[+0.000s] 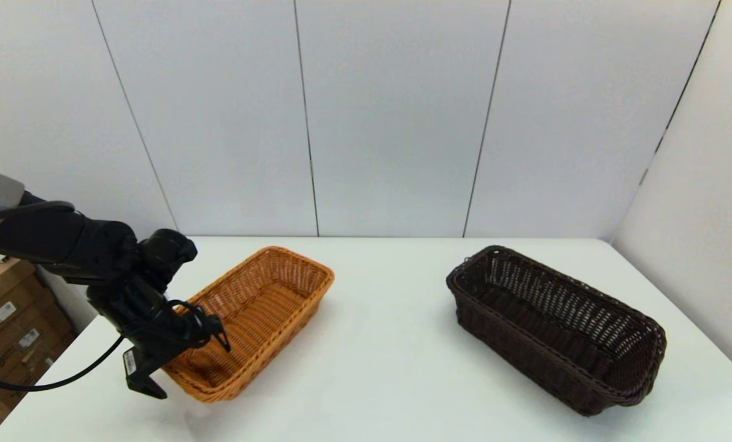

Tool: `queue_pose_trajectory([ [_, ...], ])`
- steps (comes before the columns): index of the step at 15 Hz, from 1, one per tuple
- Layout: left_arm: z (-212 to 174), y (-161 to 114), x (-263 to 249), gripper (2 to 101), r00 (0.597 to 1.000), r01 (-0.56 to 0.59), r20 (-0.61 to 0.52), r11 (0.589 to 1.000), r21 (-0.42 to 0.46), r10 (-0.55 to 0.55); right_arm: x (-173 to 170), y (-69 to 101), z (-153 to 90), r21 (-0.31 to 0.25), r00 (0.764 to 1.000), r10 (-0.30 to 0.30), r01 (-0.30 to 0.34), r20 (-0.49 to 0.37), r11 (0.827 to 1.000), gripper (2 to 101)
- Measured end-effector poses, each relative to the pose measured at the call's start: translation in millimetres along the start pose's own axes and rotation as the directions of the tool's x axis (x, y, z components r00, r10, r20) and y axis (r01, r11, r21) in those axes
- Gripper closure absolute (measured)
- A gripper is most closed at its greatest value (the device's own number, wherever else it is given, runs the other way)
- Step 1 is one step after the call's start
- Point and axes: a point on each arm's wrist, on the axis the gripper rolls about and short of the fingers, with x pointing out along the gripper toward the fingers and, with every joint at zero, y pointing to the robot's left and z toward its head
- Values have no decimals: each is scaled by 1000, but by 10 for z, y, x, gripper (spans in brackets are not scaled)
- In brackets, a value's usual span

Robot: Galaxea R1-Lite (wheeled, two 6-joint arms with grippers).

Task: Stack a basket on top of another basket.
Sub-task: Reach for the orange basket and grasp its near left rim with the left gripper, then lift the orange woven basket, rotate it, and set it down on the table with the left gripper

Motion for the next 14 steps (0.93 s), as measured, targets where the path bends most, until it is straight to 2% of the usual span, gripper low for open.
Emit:
queue_pose_trajectory([
  [3, 9, -4, 3, 378, 1000, 4, 7, 1000, -1, -4, 0, 0, 0, 0, 1000, 0, 0, 0, 1000, 52],
  [7, 11, -11, -49, 636, 999, 26, 24, 1000, -3, -26, 0, 0, -2, 0, 1000, 0, 0, -1, 1000, 52],
  [8, 11, -16, -76, 907, 999, 36, 31, 999, -3, -36, 0, 0, -1, 0, 1000, 0, 0, 0, 1000, 52],
  [14, -30, -17, -303, 891, 990, 137, 31, 990, 14, -137, 0, 0, -2, 0, 1000, 0, 0, -1, 1000, 52],
])
